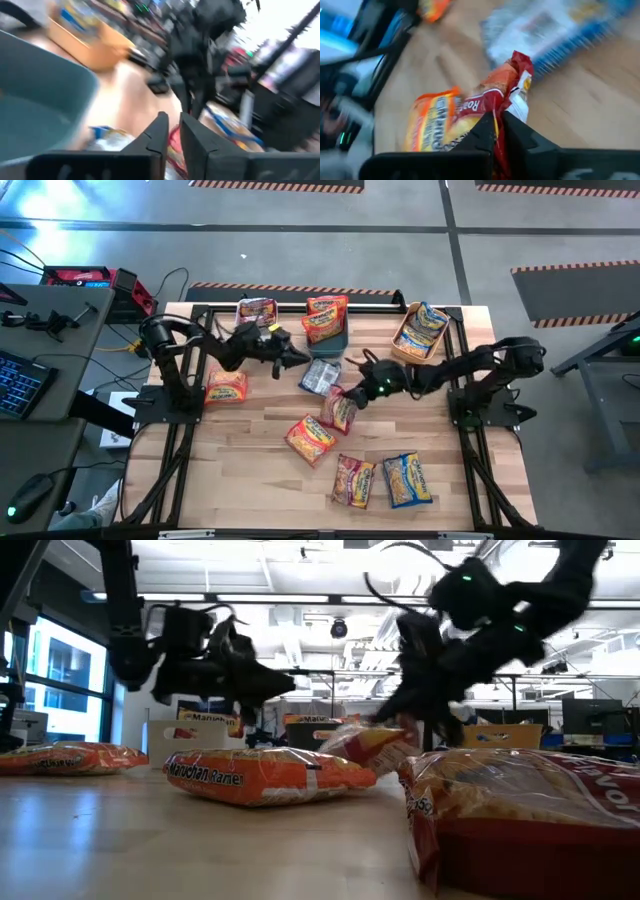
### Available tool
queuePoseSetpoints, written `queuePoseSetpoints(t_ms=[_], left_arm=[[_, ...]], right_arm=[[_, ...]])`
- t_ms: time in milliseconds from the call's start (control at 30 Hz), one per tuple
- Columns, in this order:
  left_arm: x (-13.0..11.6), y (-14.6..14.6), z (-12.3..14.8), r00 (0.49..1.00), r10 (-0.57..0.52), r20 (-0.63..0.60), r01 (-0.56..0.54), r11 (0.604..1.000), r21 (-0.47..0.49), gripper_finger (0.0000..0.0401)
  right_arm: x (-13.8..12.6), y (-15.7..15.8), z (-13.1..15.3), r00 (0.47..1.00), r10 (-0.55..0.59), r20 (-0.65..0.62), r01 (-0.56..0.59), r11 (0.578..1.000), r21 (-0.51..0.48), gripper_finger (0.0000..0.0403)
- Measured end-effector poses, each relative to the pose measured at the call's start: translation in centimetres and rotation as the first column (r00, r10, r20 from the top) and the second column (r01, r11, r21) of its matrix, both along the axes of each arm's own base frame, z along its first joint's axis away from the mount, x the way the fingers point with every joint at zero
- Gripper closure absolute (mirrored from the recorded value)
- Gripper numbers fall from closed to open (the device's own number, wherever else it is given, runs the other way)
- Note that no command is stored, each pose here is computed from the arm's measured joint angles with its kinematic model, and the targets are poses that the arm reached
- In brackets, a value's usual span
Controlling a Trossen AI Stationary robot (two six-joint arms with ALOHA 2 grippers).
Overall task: Sort Maruchan noodles
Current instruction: Put the red noodle pack into the white bin
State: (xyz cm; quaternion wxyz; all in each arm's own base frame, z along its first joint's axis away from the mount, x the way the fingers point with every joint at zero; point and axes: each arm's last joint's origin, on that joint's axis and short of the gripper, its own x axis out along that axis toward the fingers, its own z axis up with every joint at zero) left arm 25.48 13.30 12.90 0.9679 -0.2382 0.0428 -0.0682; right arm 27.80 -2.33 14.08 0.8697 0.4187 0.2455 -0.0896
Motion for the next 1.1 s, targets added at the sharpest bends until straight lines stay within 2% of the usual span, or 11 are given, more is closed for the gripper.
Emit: queuePoseSetpoints(t_ms=[67, 133, 267, 433, 567, 867, 967, 1033, 1100], left_arm=[[1.1, 0.0, 0.2, 0.996, -0.084, -0.035, 0.084, 0.996, -0.023, 0.0341], [2.2, 0.0, 0.6, 0.986, -0.158, -0.057, 0.157, 0.987, -0.02, 0.0315], [4.0, -0.1, 1.5, 0.968, -0.24, -0.072, 0.243, 0.969, 0.042, 0.0265], [5.9, 0.0, 2.3, 0.953, -0.281, -0.116, 0.296, 0.944, 0.145, 0.0213], [7.1, 0.0, 3.2, 0.943, -0.303, -0.135, 0.325, 0.926, 0.192, 0.0191], [8.8, -0.4, 4.6, 0.939, -0.295, -0.18, 0.337, 0.897, 0.288, 0.0183], [9.4, -0.6, 4.9, 0.946, -0.242, -0.215, 0.304, 0.893, 0.333, 0.0183], [9.6, -0.7, 4.8, 0.948, -0.188, -0.257, 0.274, 0.893, 0.356, 0.0183], [9.4, -0.8, 4.3, 0.936, -0.161, -0.314, 0.272, 0.898, 0.347, 0.0187]], right_arm=[[1.0, -0.9, 1.1, 0.994, 0.111, -0.01, -0.111, 0.992, -0.061, 0.04], [1.8, -1.9, 2.4, 0.973, 0.221, -0.066, -0.228, 0.965, -0.133, 0.0399], [3.1, -3.4, 5.6, 0.905, 0.369, -0.209, -0.418, 0.862, -0.285, 0.0402], [4.2, -4.7, 9.5, 0.864, 0.441, -0.244, -0.504, 0.752, -0.425, 0.0402], [4.3, -5.3, 10.8, 0.846, 0.463, -0.265, -0.533, 0.698, -0.479, 0.0402], [4.4, -5.9, 11.2, 0.84, 0.472, -0.266, -0.537, 0.66, -0.526, 0.0403], [4.4, -5.9, 11.3, 0.842, 0.472, -0.26, -0.533, 0.657, -0.533, 0.0403], [4.3, -5.8, 11.1, 0.839, 0.473, -0.27, -0.541, 0.674, -0.502, 0.0403], [3.8, -5.6, 10.7, 0.837, 0.456, -0.302, -0.546, 0.734, -0.405, 0.0403]])
